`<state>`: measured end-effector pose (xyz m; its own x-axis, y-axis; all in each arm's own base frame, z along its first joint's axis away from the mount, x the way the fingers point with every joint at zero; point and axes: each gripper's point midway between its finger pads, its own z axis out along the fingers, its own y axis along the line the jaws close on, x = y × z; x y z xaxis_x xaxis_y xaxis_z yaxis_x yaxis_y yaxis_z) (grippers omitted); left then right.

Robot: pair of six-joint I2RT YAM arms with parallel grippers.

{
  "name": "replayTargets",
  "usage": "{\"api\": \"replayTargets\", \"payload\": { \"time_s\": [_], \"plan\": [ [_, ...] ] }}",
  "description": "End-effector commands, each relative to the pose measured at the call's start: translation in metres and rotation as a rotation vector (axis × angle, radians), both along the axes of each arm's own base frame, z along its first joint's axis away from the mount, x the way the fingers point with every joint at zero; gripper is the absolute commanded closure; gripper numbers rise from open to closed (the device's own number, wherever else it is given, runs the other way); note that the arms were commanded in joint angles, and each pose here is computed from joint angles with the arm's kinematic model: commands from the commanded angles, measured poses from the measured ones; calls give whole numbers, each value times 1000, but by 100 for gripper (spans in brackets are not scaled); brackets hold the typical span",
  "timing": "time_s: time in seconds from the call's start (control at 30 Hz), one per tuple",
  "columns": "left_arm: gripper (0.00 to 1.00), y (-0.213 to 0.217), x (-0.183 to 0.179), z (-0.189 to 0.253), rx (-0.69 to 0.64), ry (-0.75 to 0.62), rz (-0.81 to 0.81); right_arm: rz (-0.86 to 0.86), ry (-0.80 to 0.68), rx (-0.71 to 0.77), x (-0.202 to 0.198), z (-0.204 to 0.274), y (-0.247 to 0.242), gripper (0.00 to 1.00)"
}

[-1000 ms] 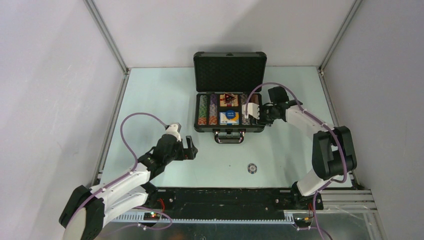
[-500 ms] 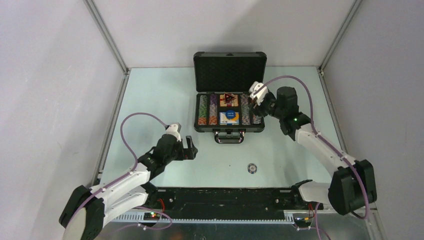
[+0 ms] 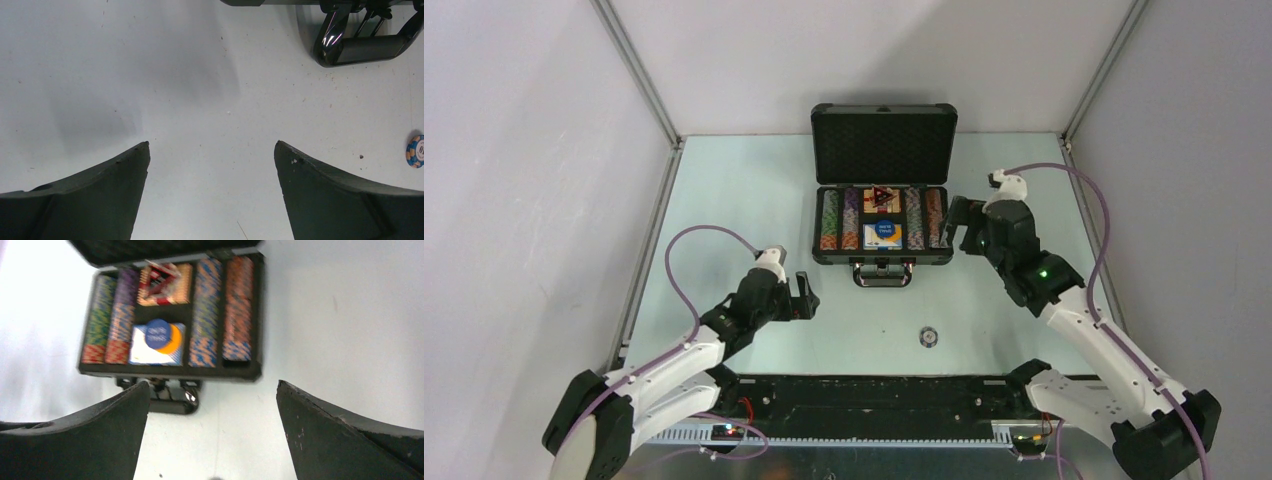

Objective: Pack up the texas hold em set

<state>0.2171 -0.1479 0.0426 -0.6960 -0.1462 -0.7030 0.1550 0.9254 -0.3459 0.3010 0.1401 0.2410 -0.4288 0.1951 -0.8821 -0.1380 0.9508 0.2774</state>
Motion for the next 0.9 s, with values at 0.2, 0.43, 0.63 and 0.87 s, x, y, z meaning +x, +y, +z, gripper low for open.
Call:
{"api": "replayTargets", "payload": {
  "time_s": [0.2, 0.43, 0.63, 0.87],
  "plan": [
    [2, -8, 19, 23, -18, -67, -7, -173, 243, -1, -45, -45, -39, 1],
    [2, -9, 19, 24, -21, -70, -13, -211, 368, 22, -66, -77, -33, 2],
    [2, -8, 19, 26, -24, -79, -8, -184, 500, -21, -95, -118, -9, 1],
    [2, -9, 19, 24, -19, -68, -12, -98, 567, -151, -125, -153, 26, 1]
  ]
}}
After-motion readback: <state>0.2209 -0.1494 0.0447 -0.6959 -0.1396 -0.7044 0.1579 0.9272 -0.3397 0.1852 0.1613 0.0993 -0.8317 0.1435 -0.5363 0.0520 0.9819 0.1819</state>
